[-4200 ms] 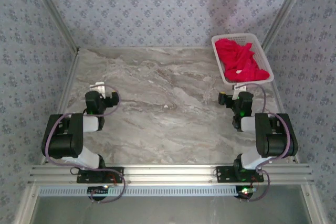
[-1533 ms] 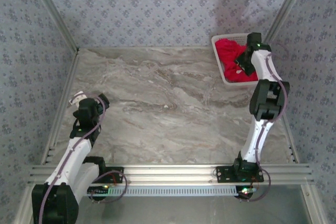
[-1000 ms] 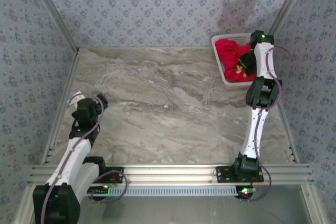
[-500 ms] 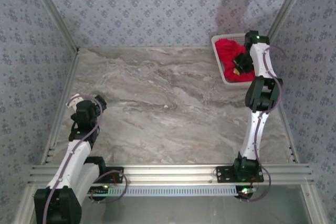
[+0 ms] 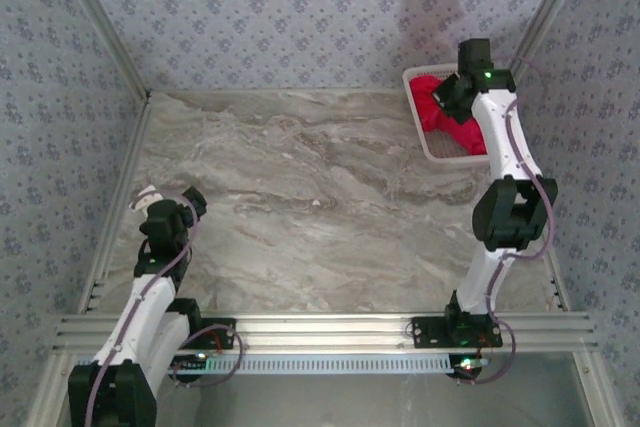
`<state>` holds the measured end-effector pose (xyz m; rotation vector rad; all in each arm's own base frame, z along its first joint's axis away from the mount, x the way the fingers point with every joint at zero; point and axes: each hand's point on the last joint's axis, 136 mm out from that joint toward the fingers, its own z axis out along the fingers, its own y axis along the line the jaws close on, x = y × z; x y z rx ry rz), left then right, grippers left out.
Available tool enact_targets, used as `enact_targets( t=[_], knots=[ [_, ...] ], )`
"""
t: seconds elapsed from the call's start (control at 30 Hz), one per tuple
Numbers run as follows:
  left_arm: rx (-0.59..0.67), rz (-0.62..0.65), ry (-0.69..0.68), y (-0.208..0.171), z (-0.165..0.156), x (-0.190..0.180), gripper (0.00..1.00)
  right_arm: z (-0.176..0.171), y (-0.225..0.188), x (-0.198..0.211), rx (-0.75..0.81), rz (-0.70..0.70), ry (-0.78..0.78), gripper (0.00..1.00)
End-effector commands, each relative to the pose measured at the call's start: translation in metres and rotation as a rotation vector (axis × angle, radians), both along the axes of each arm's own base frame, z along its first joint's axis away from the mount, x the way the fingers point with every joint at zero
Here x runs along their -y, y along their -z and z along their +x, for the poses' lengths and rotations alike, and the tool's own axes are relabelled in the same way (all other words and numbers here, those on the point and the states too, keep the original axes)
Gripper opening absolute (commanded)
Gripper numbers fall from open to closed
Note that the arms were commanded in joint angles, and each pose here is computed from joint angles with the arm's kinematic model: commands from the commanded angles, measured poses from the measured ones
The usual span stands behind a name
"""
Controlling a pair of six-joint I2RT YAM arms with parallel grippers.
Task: Fold the inside-out t-shirt
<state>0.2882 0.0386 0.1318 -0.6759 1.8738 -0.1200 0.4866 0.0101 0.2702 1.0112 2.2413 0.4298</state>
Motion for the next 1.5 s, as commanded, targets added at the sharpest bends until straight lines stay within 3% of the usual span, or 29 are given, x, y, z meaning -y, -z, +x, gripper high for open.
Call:
enact_targets(
  t=[0.0,0.2,0.37,0.5,0.7,0.9,1.07,1.17,1.3,1.37,1.43,1.47],
  knots=[
    [0.028,-0.032,0.103,-0.011,0.01,0.018,0.99,-0.004,-0.074,0.004,0.218,0.017,0.014,0.0],
    [-0.011,-0.117,0.38,-0.029,0.024,0.081,0.97,-0.02,-0.166,-0.01,0.452,0.013,-0.119,0.0],
    [-0.032,-0.111,0.512,-0.041,0.029,0.126,0.95,-0.043,-0.253,-0.026,0.701,-0.062,-0.234,0.0],
    [-0.068,-0.108,0.61,-0.042,0.033,0.159,0.94,-0.072,-0.312,-0.041,0.844,-0.041,-0.288,0.0],
    [-0.106,-0.096,0.701,-0.047,0.037,0.184,0.93,-0.134,-0.374,-0.102,1.019,0.006,-0.475,0.0],
    [-0.132,-0.057,0.724,-0.052,0.032,0.183,0.93,-0.186,-0.398,-0.159,1.113,0.071,-0.635,0.0],
    [-0.135,-0.038,0.717,-0.054,0.023,0.177,0.93,-0.179,-0.356,-0.21,1.011,0.069,-0.748,0.0],
    [-0.133,-0.033,0.714,-0.057,0.018,0.174,0.93,-0.145,-0.292,-0.236,0.855,0.038,-0.763,0.0],
    [-0.148,-0.03,0.723,-0.057,0.007,0.171,0.93,-0.09,-0.172,-0.254,0.594,-0.025,-0.716,0.0],
    [-0.155,-0.044,0.73,-0.054,0.003,0.172,0.93,-0.069,-0.115,-0.257,0.453,-0.025,-0.704,0.27],
    [-0.16,-0.08,0.742,-0.048,0.001,0.176,0.93,-0.058,-0.045,-0.25,0.22,-0.029,-0.695,0.61],
    [-0.163,-0.101,0.751,-0.045,0.0,0.179,0.92,-0.054,-0.019,-0.24,0.115,-0.042,-0.678,0.67]
  ],
)
